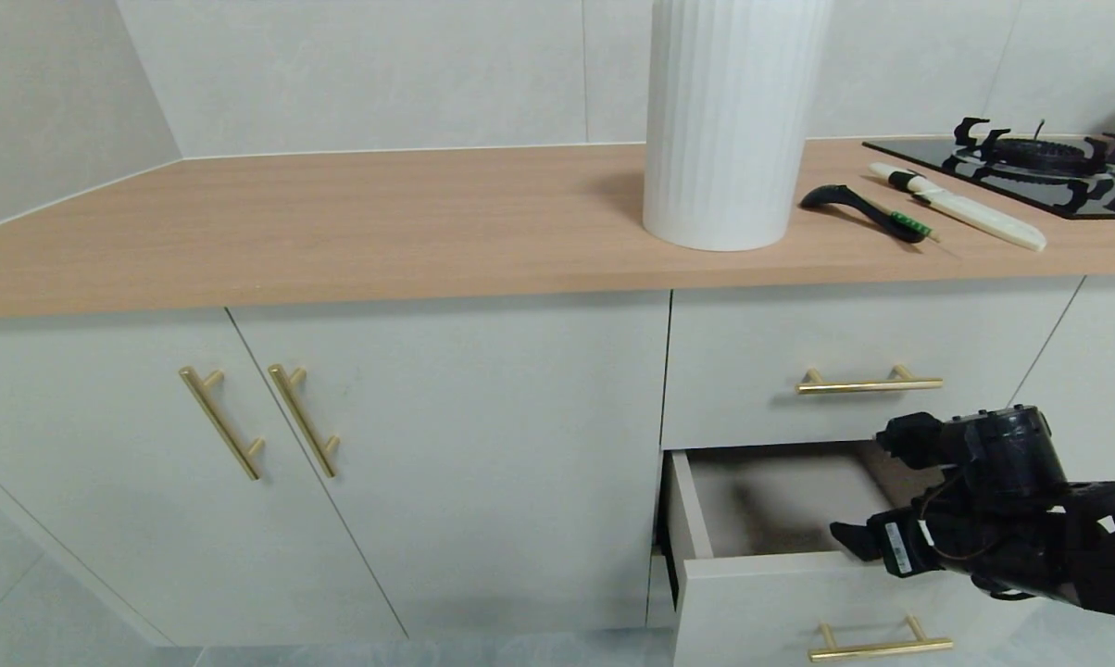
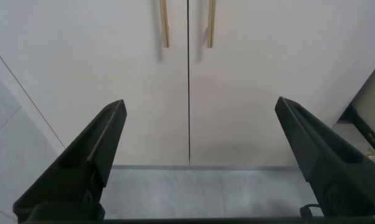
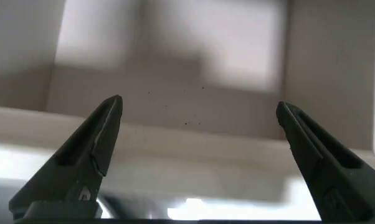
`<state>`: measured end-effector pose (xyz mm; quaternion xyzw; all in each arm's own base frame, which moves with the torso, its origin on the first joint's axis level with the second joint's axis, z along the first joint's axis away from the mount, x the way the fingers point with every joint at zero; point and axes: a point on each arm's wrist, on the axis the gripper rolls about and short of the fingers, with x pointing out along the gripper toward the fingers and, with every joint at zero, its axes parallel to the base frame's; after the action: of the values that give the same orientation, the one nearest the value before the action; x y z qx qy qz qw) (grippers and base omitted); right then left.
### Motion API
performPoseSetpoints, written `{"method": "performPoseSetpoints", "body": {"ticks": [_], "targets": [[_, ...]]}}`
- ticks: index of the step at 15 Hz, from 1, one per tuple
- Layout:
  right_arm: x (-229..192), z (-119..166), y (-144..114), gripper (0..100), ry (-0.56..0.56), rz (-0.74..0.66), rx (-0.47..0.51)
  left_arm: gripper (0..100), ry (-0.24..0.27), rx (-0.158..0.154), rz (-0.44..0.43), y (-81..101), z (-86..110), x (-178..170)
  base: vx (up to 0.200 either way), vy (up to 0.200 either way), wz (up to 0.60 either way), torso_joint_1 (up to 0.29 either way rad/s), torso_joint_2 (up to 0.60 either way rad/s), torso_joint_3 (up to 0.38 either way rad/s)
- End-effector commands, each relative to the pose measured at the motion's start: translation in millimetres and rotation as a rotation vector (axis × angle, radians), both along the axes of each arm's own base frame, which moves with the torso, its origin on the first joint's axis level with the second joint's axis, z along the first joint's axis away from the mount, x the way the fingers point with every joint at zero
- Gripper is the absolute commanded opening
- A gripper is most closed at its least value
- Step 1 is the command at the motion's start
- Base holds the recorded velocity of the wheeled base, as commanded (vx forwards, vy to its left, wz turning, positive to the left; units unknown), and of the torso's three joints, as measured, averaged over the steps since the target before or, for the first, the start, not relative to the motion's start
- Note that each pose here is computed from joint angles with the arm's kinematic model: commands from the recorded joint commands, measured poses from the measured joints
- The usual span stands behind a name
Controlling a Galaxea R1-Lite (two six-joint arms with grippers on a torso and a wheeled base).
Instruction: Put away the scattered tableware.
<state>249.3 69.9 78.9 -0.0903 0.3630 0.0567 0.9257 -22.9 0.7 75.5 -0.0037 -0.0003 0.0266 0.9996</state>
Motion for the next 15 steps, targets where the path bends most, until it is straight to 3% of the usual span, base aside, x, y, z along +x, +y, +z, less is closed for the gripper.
{"method": "performPoseSetpoints", "body": {"ticks": [1,6,15], "targets": [[-4.0,5.7,-0.6,100,0.013,0.008,-0.003,100,0.0,0.0,0.002,0.0,0.0,0.0,0.0,0.0,0.0,0.0,0.0,0.0],[-29.0,20.0,1.8,100,0.132,0.101,-0.016,100,0.0,0.0,0.0,0.0,0.0,0.0,0.0,0.0,0.0,0.0,0.0,0.0],[-70.6,22.8,3.1,100,0.408,0.259,-0.172,100,0.0,0.0,0.002,0.0,0.0,0.0,0.0,0.0,0.0,0.0,0.0,0.0]]}}
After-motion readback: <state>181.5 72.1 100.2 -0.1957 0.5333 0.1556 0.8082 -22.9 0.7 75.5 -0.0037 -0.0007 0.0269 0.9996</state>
